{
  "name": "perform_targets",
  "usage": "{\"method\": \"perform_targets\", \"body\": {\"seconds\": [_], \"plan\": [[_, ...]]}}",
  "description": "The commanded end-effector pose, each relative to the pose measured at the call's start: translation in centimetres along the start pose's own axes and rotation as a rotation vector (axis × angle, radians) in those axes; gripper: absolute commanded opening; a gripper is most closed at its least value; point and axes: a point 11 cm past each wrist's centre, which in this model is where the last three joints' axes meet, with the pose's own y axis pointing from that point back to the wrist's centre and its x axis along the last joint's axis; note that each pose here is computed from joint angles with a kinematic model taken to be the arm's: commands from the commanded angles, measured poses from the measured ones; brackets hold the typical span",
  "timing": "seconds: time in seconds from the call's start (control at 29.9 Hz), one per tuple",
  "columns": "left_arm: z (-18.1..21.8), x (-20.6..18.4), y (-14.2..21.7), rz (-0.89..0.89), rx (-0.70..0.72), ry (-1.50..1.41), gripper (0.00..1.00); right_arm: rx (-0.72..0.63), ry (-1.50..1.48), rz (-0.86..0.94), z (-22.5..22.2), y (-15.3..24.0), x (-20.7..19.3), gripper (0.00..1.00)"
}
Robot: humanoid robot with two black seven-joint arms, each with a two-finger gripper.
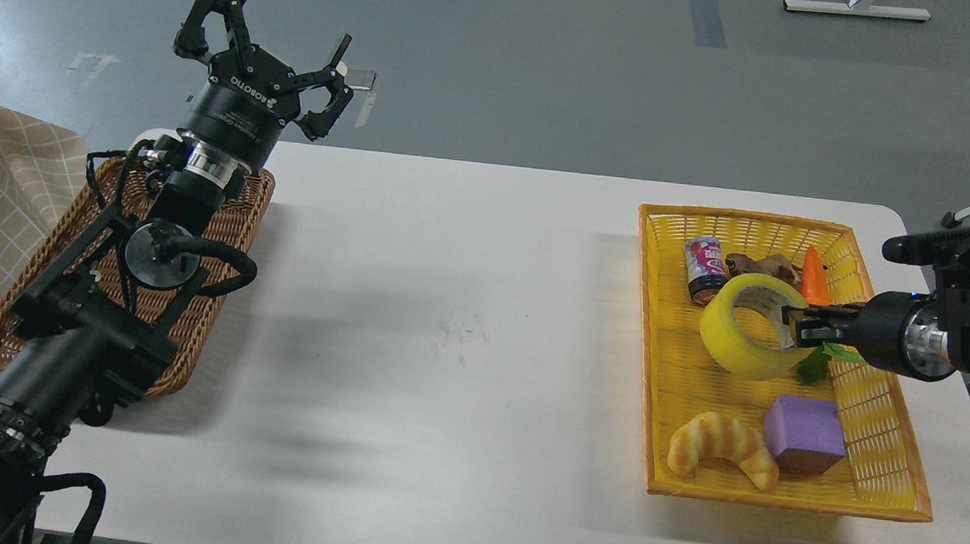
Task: Place and transfer tape with both arms
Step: 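Close the right gripper on the tape roll's rim, then lift the tape roll out of the tray and carry it toward table center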
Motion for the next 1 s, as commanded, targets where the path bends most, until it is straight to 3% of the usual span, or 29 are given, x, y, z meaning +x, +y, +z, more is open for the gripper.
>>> {"method": "perform_targets", "body": {"seconds": [0.0,0.3,0.47,0.97], "plan": [[0.0,-0.1,-0.1,-0.002,-0.002,0.002,0.98,0.011,0.037,0.067,-0.3,2.3,2.9,0.00],[-0.1,-0.4,-0.4,-0.012,-0.001,0.005,0.98,0.060,0.094,0.237,-2.7,6.1,10.4,0.00],[-0.1,-0.7,-0.7,-0.021,-0.003,0.005,0.98,0.071,0.117,0.278,-3.5,6.8,12.2,0.00],[0.1,-1.4,-1.5,-0.042,-0.006,0.003,0.98,0.269,0.192,0.298,-12.9,3.3,14.8,0.00]]}}
